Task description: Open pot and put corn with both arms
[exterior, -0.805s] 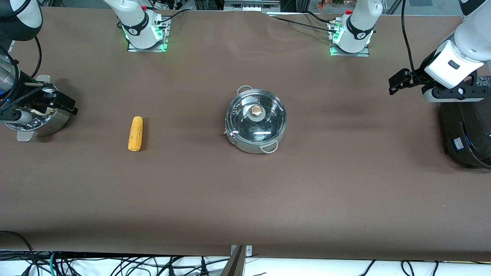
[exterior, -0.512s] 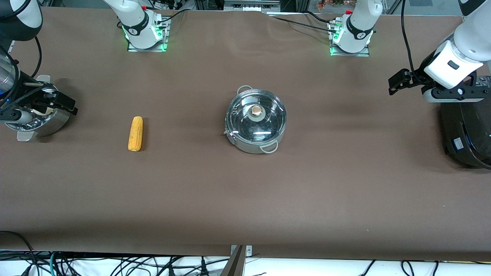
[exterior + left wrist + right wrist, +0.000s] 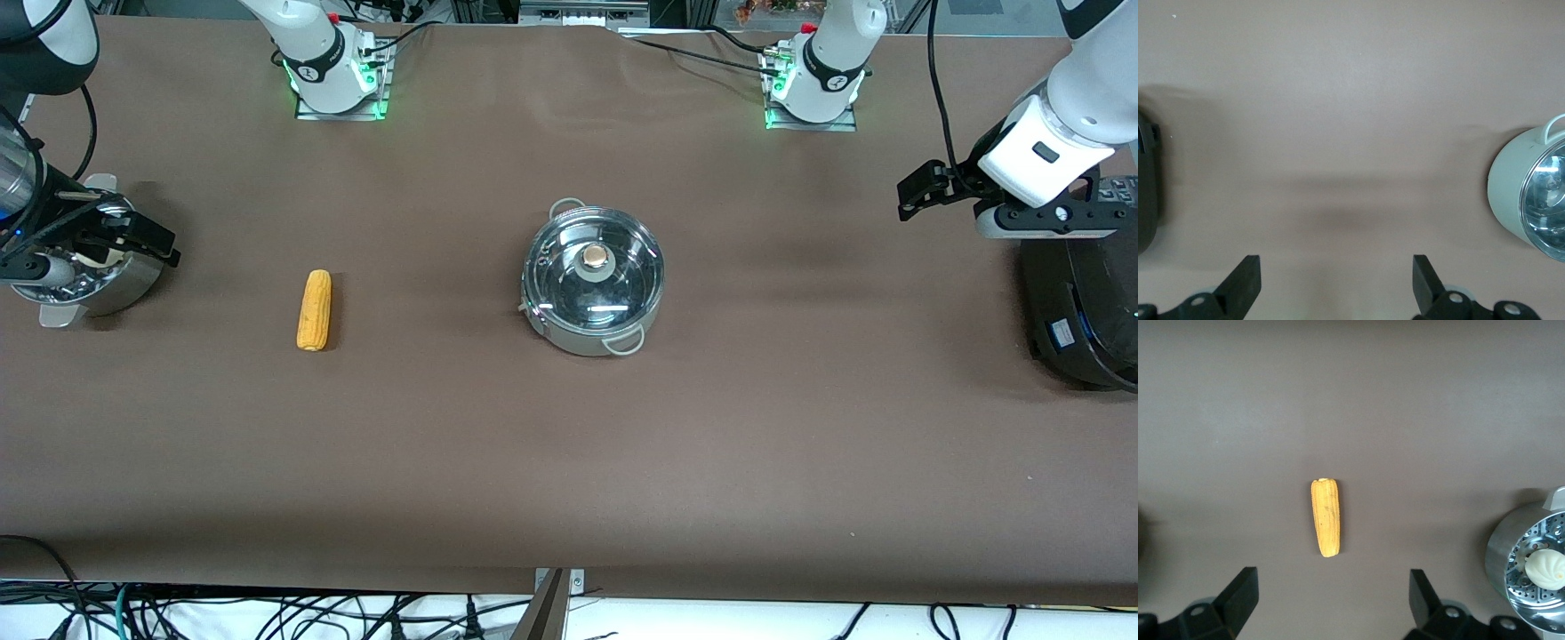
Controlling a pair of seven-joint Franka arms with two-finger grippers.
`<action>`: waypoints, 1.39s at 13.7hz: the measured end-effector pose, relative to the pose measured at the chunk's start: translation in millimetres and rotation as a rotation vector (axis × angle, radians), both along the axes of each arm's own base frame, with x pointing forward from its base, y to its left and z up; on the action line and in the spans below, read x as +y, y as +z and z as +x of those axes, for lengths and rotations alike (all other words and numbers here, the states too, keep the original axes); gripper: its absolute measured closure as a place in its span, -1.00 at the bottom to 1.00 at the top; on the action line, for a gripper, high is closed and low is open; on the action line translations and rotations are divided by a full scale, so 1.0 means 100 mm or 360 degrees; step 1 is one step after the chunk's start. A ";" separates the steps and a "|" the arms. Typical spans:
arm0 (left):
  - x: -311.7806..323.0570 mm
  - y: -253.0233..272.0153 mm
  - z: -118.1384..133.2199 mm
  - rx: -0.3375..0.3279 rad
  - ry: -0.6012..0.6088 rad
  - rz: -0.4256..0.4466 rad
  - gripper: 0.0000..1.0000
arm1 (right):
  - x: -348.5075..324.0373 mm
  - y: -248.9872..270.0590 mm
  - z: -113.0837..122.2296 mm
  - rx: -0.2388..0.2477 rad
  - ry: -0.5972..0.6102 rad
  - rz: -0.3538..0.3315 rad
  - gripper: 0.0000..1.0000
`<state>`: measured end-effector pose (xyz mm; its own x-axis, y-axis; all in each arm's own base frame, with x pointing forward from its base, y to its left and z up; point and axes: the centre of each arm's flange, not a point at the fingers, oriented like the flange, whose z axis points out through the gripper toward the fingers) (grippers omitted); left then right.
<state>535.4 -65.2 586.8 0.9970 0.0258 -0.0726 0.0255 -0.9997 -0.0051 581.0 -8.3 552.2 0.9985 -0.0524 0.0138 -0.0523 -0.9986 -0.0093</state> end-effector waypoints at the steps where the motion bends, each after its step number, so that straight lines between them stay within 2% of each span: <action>1: 0.00 0.00 0.00 0.0000 -0.0001 0.0000 -1.00 | 0.00 0.00 0.00 0.0000 0.0000 0.0000 -1.00; 16: 0.03 -0.03 -0.02 0.0038 0.0007 0.0004 -1.00 | 0.00 0.00 0.00 0.0001 0.0000 -0.0001 -1.00; 19: -0.12 -0.10 -0.01 0.0061 -0.0034 -0.0005 -1.00 | 0.00 0.00 0.00 0.0001 0.0000 -0.0001 -1.00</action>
<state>534.7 -76.8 577.2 0.9938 0.0042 -0.1111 0.0039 -1.0000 -0.0024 581.1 -8.2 551.9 0.9986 -0.0521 0.0132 -0.0520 -0.9986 -0.0088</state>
